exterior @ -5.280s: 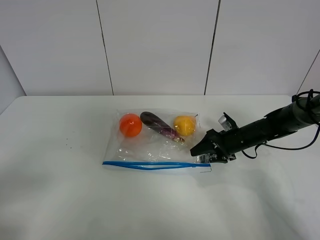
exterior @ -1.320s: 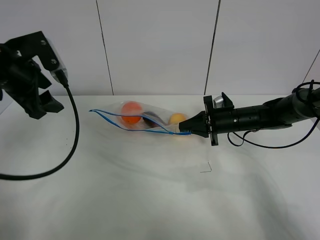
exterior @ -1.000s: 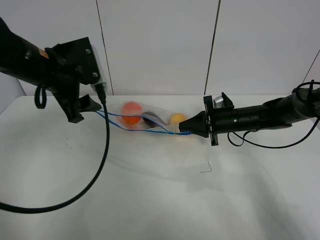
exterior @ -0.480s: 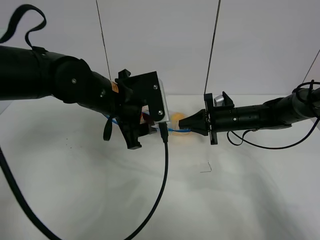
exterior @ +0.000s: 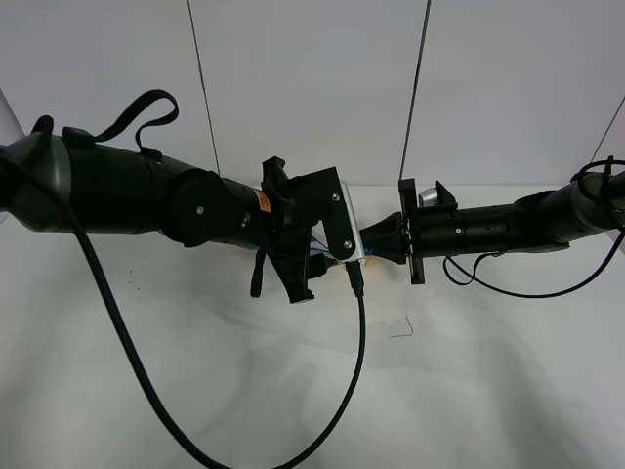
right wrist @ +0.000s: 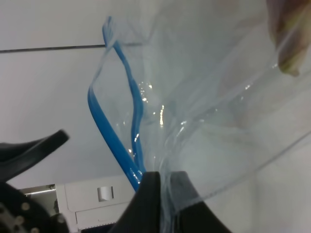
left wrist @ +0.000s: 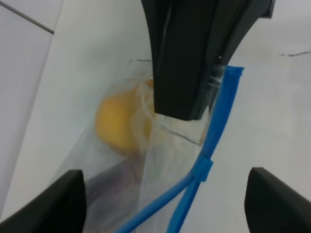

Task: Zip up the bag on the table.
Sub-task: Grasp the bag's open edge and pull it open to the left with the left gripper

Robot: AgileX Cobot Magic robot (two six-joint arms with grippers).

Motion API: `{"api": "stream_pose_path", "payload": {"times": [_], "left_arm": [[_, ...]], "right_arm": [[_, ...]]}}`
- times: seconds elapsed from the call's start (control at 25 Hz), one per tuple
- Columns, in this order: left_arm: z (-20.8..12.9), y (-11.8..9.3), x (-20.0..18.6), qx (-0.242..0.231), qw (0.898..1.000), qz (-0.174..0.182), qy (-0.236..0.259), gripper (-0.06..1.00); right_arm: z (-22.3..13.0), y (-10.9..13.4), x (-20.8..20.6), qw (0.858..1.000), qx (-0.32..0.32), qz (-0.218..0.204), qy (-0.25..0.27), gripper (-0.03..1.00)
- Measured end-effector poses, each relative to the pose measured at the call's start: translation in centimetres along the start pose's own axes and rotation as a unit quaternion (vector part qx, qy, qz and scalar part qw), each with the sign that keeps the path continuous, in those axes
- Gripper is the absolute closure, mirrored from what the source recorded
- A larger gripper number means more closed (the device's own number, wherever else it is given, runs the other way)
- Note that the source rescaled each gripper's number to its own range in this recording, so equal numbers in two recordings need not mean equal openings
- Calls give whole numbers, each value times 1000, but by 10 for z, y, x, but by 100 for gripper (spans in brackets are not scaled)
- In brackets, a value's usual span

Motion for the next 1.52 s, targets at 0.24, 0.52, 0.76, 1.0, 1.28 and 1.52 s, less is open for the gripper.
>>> {"api": "stream_pose_path", "payload": {"times": [0.24,0.52,0.76,1.0,1.28,1.52], "left_arm": [[10,-15,2,8,999,27,-28,6],[2,-26,-4,8,994,92,-55,6],[1,-26,3,8,990,122,-67,13],[-7,-40,19,9,992,113,-61,15],[-4,-35,17,9,988,134,-70,27],[-4,-34,17,9,988,137,-72,38]], "right_arm": [[1,1,0,1000,3,5,-5,97],[2,2,0,1000,3,7,-6,97],[2,2,0,1000,4,7,-6,97],[2,2,0,1000,5,8,-7,97],[2,2,0,1000,5,8,-7,97],[2,2,0,1000,5,8,-7,97]]}}
Point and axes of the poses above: a point on each arm's last joint axis where the gripper is mounted, x pointing out along that axis toward the gripper, y along the wrist's bending axis when the last joint is at zero, z = x × y, the point moved 5 cm from there along x, pointing out along that axis toward the gripper, and after that the axes turned 14 degrees about x, right-handed, at the moved point
